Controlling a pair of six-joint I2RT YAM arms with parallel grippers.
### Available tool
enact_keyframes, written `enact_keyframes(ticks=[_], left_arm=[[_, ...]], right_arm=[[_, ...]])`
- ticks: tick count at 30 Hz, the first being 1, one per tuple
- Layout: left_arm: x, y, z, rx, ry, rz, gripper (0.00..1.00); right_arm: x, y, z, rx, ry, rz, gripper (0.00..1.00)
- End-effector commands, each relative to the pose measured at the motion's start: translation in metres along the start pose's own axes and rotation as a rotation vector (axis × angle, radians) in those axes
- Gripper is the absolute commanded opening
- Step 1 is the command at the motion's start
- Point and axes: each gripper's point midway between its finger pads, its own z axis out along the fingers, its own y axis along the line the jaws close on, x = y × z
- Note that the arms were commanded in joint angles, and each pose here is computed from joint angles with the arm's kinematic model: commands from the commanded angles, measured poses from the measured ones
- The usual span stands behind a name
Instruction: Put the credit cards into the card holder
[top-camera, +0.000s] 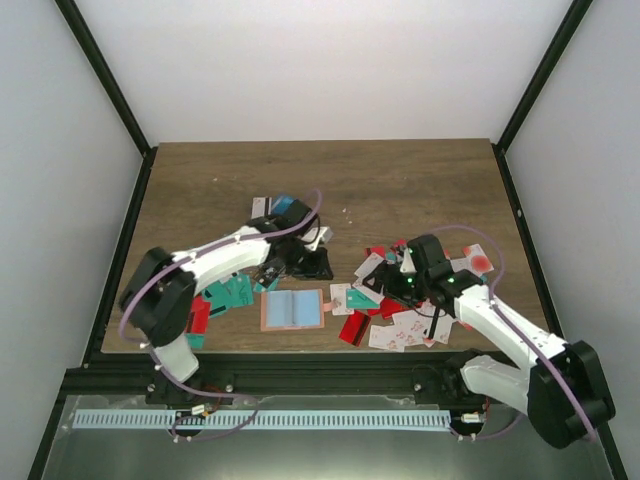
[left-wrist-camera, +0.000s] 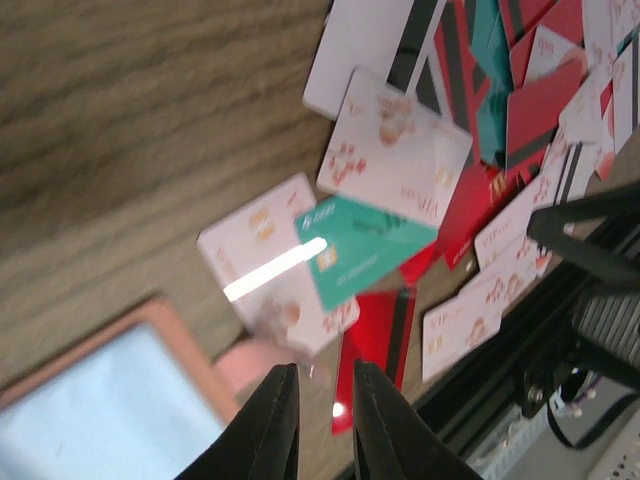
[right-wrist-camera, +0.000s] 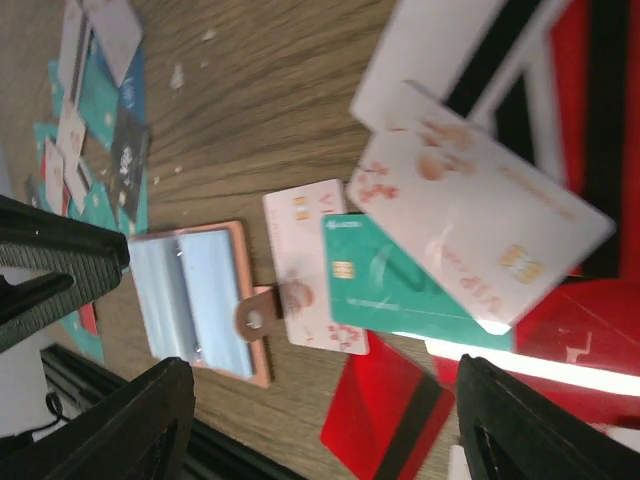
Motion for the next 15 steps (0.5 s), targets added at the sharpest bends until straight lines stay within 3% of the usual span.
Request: enact_keyframes(ticks=[1,15], left_arm=[[-0.026,-0.022,0.025,0.067,0.024,0.079,0.18],[-0.047,-0.026,0.093,0.075,0.128,0.118,0.21]], right_arm=[[-0.004,-0.014,-0.006,-0.042,-0.052,0.117,0.73],[-0.007,-0.050,0.003,-0.145,-0.074,0.234,0.65]])
